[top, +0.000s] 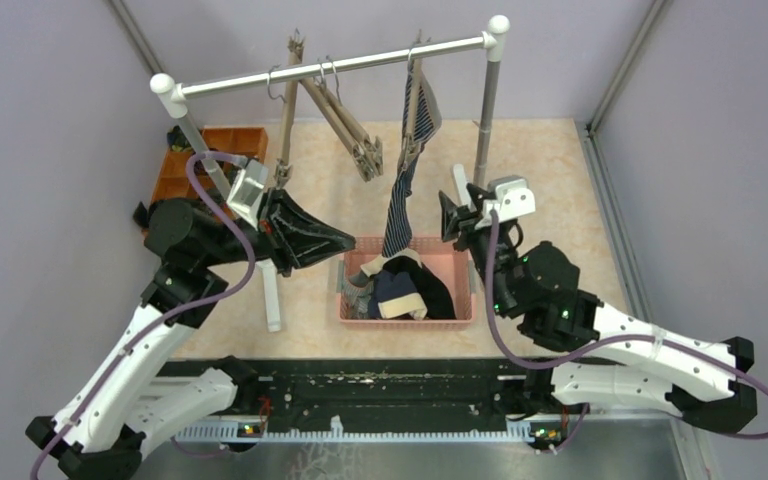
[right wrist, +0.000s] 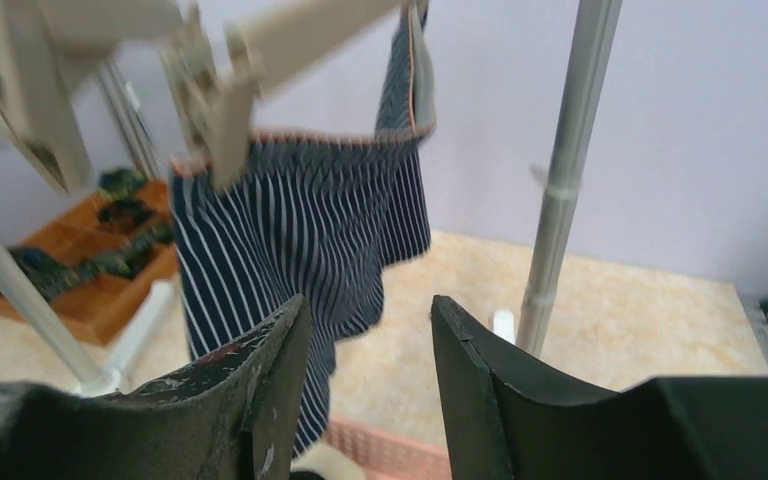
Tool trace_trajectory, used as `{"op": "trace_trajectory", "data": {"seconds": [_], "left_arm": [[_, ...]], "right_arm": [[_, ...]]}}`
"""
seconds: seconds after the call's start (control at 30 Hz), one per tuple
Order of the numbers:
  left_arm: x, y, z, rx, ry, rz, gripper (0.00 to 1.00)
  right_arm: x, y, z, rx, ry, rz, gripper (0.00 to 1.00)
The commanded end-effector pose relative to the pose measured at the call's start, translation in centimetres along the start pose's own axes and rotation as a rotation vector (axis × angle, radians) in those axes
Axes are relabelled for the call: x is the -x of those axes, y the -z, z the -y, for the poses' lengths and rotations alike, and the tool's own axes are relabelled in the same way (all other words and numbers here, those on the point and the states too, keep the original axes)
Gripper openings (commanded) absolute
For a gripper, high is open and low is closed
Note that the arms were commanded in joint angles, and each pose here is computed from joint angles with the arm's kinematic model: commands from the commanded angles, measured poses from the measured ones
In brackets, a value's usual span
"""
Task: Remove the underwear clipped to the hanger
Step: Adjust the hanger on the clothesline.
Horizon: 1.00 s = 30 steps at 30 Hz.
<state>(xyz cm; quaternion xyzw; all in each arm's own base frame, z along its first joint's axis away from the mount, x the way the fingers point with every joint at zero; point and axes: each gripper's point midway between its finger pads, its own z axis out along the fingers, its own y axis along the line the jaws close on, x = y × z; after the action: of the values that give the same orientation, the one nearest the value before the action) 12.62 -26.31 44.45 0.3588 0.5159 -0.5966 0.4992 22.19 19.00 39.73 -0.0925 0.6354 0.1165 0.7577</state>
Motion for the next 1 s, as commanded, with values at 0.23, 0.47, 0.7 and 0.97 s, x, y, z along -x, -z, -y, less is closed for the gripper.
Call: {"op": "trace_trajectory", "data": {"seconds": [0.23,0.47,0.7,0.97], "left_arm": [[0.3,2.5,3.1,0.007,-0.052,0.020,0.10],[2.1,5.5,1.1,0.307,-0.116,0.060,0.15],[4.5,12.9,-4.1,0.847,-0.205,0.157,0.25],[5.3,15.9,-4.5,0.991,-0.252,0.168,0.34]], "right_arm": [[16.5,-3.0,-2.5,0.079,-0.016,0.297,0.44],[16.8,-6.7,-7.5,0.116,0.077,0.262,0.07],[13.9,-10.0,-10.0,0.128,0.103,0.193,0.00],[15.5,-13.4,-11.9,0.122,0.153,0.209,0.00]]}}
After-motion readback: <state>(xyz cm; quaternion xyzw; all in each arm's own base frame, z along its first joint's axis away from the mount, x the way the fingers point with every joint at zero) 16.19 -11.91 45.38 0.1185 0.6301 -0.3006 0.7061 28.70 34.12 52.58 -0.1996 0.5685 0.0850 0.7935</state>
